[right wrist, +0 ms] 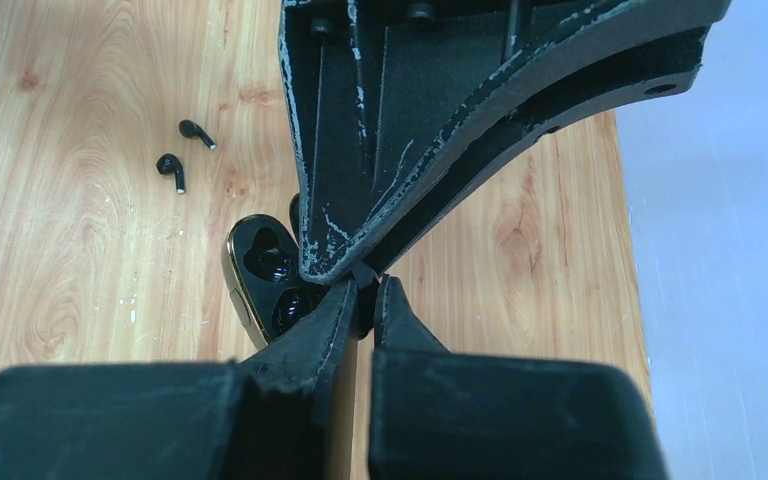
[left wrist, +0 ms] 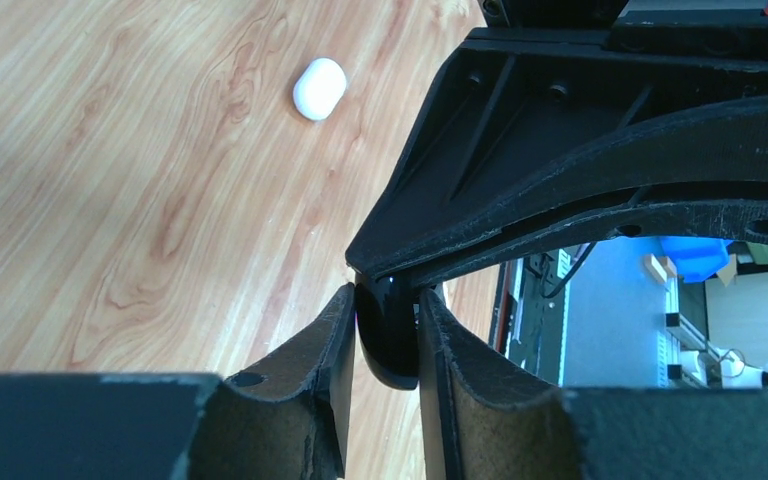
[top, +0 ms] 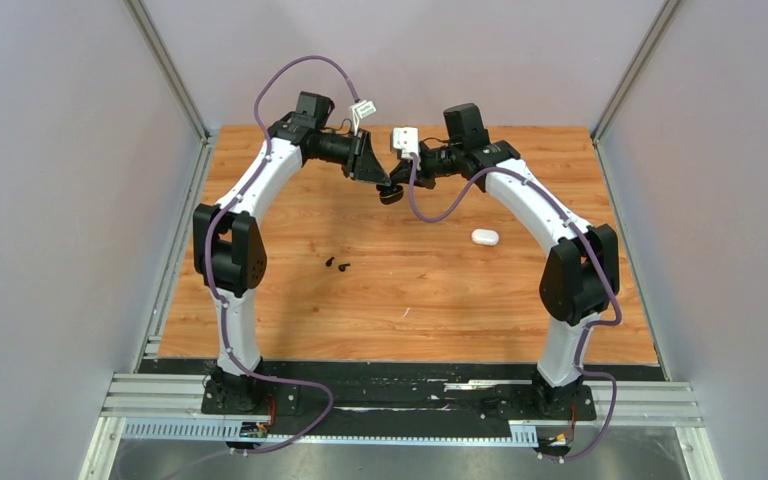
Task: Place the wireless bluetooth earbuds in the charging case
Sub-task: Pass from the right arm to the left, then adjust the left earbud at the center of the board.
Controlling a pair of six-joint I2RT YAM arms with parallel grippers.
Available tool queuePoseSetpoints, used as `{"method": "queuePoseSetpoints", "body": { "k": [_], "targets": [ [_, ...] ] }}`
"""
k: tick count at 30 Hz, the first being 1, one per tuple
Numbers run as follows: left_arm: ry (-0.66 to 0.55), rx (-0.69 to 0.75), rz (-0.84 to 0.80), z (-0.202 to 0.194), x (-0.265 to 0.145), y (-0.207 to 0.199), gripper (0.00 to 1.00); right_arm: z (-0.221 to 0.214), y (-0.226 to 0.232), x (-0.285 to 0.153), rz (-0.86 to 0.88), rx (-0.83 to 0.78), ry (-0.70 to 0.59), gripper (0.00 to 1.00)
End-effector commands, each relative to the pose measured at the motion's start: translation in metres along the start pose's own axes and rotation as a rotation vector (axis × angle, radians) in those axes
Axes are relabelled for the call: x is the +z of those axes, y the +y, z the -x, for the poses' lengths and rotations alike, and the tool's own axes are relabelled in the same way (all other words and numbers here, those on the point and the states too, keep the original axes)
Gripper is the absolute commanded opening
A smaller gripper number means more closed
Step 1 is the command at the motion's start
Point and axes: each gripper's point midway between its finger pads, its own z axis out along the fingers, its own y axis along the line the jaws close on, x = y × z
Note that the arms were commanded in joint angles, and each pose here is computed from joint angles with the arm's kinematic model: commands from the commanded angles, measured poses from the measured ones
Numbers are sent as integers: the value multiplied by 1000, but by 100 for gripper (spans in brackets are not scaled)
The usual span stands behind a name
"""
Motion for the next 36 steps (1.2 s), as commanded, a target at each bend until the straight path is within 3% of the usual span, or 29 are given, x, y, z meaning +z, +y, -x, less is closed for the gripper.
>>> {"method": "queuePoseSetpoints", "body": {
  "k": [1, 4, 7, 15, 21, 31, 36],
  "targets": [
    [9, 10, -26, 6, -3, -9, 31, 27, 1, -10, -9, -70, -38, 0],
    [13, 20, -29, 5, -3, -9, 14, 26, 1, -9, -10, -63, -34, 1],
    [10, 35, -23, 6, -3, -8, 0, 24, -3, -9, -25, -31, -21, 12],
    [-2, 68, 49, 11, -13, 1, 0, 55, -10, -49, -87, 49, -71, 29],
    [-13, 122, 152, 13, -37, 16, 0, 72, -15, -77, -115, 221, -136, 36],
    [48, 226, 404, -9, -92, 28, 0, 9, 14, -38, 24, 504, -107, 36],
    [17, 200, 454, -29, -115, 18, 0, -25, 34, -7, 96, 468, -23, 33]
  ]
}}
